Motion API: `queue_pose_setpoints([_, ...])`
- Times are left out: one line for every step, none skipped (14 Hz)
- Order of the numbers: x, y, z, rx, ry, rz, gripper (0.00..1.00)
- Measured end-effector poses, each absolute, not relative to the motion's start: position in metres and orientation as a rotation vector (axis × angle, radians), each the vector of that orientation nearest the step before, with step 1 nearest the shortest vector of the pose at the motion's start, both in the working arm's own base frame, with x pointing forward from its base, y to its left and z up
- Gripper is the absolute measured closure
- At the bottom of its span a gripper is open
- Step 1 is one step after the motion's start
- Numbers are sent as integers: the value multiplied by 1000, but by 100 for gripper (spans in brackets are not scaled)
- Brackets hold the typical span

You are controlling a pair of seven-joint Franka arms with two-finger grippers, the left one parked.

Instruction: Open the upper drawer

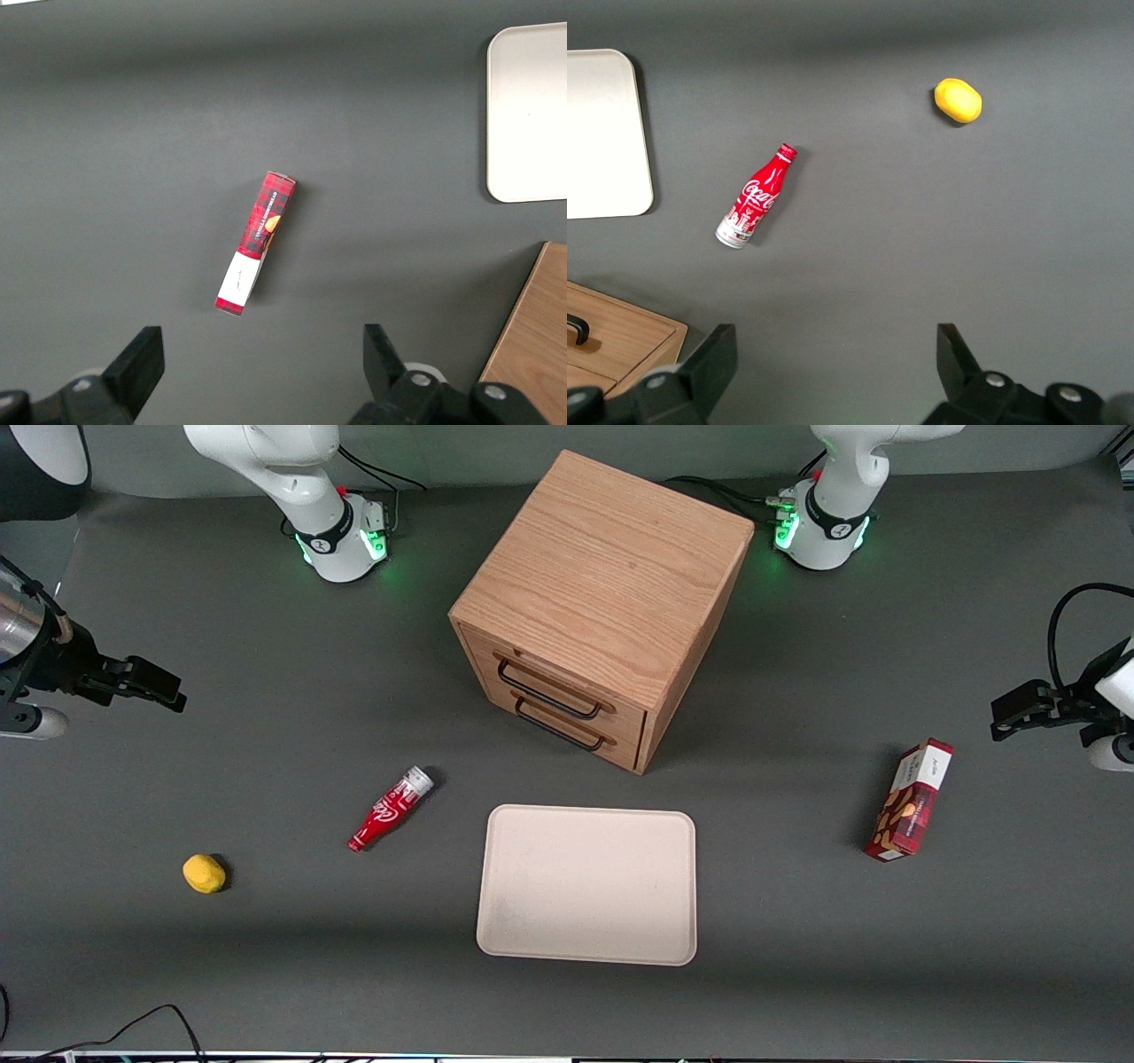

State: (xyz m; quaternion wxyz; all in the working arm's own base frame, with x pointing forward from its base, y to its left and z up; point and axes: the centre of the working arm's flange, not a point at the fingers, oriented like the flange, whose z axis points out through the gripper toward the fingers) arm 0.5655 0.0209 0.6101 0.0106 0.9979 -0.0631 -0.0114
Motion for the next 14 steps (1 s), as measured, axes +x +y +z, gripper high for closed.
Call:
queue_pose_setpoints([566,21,610,3114,-197,-36,0])
queue_pose_setpoints([566,21,609,3114,-197,-37,0])
queue_pose_setpoints([566,21,609,3114,-197,-39,0])
queue_pose_setpoints([567,22,608,3114,-193,-41,0])
queue_pose_setpoints([568,25,606,3116,-173,-41,0])
queue_pose_setpoints([572,36,603,3123,-120,-35,0])
queue_pose_setpoints([575,61,600,3130,-41,-30,0])
queue_pose_setpoints([578,96,595,3138,60,-37,0])
queue_pose_setpoints([578,134,588,3146,165,-43,0])
queue_pose_setpoints([577,173,582,3156,274,-38,0])
queue_pose_setpoints([574,210,577,3167,385,-27,0])
queue_pose_setpoints([570,246,572,3175,492,-17,0])
queue_pose_setpoints([565,276,567,3177,592,-5,0])
queue_pose_setpoints([559,305,561,3180,684,7,0])
